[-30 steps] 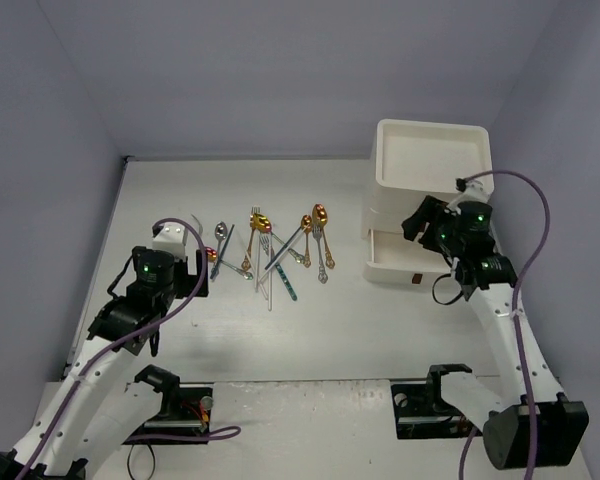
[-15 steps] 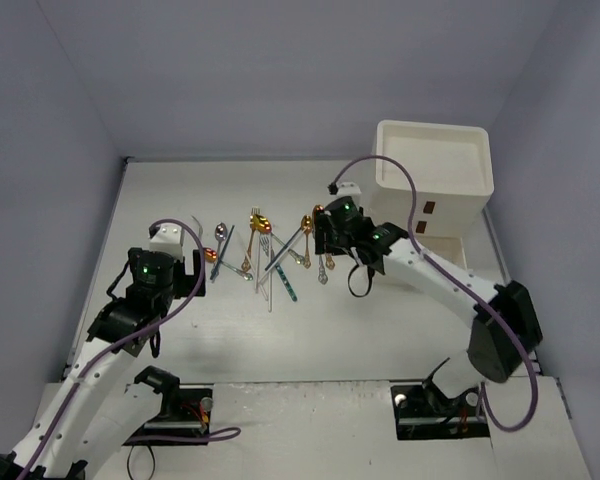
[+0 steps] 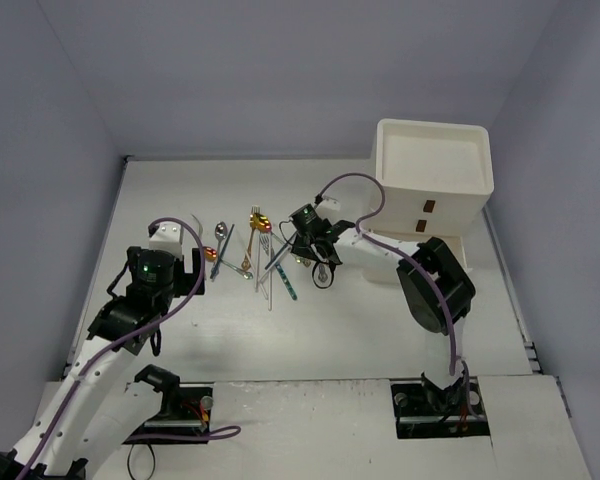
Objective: Sort the eating utensils into containers
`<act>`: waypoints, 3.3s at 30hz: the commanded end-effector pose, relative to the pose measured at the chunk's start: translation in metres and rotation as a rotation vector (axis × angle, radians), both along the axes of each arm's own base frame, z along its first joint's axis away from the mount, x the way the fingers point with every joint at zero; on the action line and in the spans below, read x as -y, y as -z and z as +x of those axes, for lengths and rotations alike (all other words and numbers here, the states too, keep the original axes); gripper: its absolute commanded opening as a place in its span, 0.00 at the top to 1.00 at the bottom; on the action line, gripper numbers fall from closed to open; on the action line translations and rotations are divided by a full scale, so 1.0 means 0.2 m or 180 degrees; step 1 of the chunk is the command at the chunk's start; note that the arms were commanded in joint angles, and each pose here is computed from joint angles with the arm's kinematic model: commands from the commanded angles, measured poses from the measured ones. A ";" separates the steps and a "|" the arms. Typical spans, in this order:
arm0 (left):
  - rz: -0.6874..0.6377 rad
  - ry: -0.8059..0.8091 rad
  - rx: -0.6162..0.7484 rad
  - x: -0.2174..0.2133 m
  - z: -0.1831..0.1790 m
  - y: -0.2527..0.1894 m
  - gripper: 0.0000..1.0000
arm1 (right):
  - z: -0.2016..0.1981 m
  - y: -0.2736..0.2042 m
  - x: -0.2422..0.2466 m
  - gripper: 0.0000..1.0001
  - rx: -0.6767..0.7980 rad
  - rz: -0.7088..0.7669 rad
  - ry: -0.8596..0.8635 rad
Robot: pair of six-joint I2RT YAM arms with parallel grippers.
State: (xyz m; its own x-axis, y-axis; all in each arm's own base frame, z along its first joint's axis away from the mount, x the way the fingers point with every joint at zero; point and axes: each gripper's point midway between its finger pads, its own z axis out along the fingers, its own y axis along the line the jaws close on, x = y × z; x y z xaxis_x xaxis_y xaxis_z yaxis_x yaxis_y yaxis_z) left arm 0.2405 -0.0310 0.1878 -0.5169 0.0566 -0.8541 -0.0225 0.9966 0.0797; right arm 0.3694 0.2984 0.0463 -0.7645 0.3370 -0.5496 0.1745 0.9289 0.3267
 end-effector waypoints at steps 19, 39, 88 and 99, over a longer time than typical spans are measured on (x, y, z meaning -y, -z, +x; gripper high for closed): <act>-0.0055 -0.0060 0.0201 0.00 0.04 -0.10 0.03 | 0.14 0.01 -0.25 0.73 0.0118 0.0793 0.0426; -0.0065 -0.0047 0.0202 0.00 0.04 -0.10 0.04 | 0.14 -0.05 -0.27 0.71 0.0277 0.0809 0.0517; -0.0089 -0.0056 0.0259 0.00 0.03 -0.12 0.03 | -0.27 -0.57 0.20 1.00 0.0581 0.1754 0.1198; -0.0101 -0.0026 0.0233 0.01 0.03 -0.11 0.04 | -0.32 -0.57 0.75 1.00 0.0850 0.1978 0.2301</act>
State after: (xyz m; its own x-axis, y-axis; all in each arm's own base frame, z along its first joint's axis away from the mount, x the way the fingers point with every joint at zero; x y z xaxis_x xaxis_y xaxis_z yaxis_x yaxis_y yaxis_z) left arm 0.2388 -0.0302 0.1918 -0.5023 0.0501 -0.8633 -0.0248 0.9971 0.0723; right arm 0.2870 0.1919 0.1354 -0.3587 0.8887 -0.2854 0.4654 0.4354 0.7706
